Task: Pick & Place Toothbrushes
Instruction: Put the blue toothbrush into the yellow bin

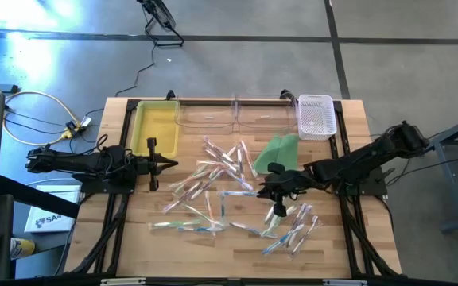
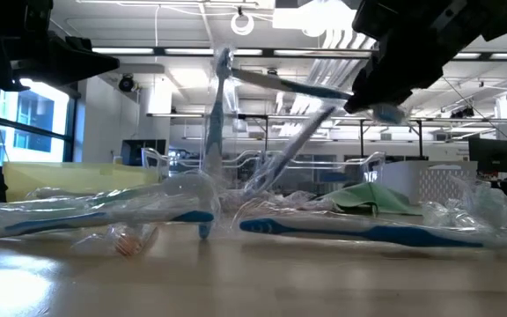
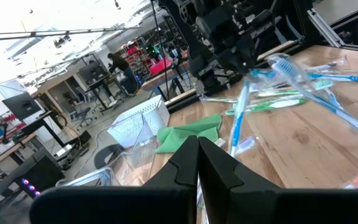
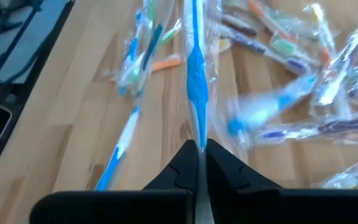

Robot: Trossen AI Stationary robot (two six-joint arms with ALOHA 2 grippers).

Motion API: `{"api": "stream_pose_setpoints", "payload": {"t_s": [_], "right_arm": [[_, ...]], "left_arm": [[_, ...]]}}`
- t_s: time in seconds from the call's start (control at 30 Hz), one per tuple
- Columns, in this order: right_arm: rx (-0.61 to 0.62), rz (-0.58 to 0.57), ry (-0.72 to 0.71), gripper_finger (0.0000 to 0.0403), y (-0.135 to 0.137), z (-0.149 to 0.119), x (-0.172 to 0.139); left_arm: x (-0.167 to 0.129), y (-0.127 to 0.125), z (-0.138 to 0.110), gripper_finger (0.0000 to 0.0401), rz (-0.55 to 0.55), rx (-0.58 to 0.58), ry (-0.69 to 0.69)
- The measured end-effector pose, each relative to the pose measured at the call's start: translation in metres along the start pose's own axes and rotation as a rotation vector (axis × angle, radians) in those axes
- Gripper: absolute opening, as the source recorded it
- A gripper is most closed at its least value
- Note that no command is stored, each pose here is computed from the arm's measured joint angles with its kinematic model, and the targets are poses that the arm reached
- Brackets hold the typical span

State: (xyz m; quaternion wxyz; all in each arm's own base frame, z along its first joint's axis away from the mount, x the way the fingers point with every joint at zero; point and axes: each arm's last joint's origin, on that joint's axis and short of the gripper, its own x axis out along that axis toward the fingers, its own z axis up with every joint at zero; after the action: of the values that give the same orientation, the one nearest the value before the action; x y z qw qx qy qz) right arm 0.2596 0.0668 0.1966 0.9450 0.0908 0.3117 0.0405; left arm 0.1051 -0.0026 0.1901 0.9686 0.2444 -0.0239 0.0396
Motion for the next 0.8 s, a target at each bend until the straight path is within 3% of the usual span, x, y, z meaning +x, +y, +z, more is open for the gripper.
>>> {"api": "stream_pose_setpoints", "payload": {"t_s": [0.8], "right_arm": [[0.007, -0.084, -0.036, 0.0008, -0.022, 0.008, -0.001]], "left_arm": [[0.0, 0.001, 0.002, 0.0006, 0.014, -0.004, -0.025]]}}
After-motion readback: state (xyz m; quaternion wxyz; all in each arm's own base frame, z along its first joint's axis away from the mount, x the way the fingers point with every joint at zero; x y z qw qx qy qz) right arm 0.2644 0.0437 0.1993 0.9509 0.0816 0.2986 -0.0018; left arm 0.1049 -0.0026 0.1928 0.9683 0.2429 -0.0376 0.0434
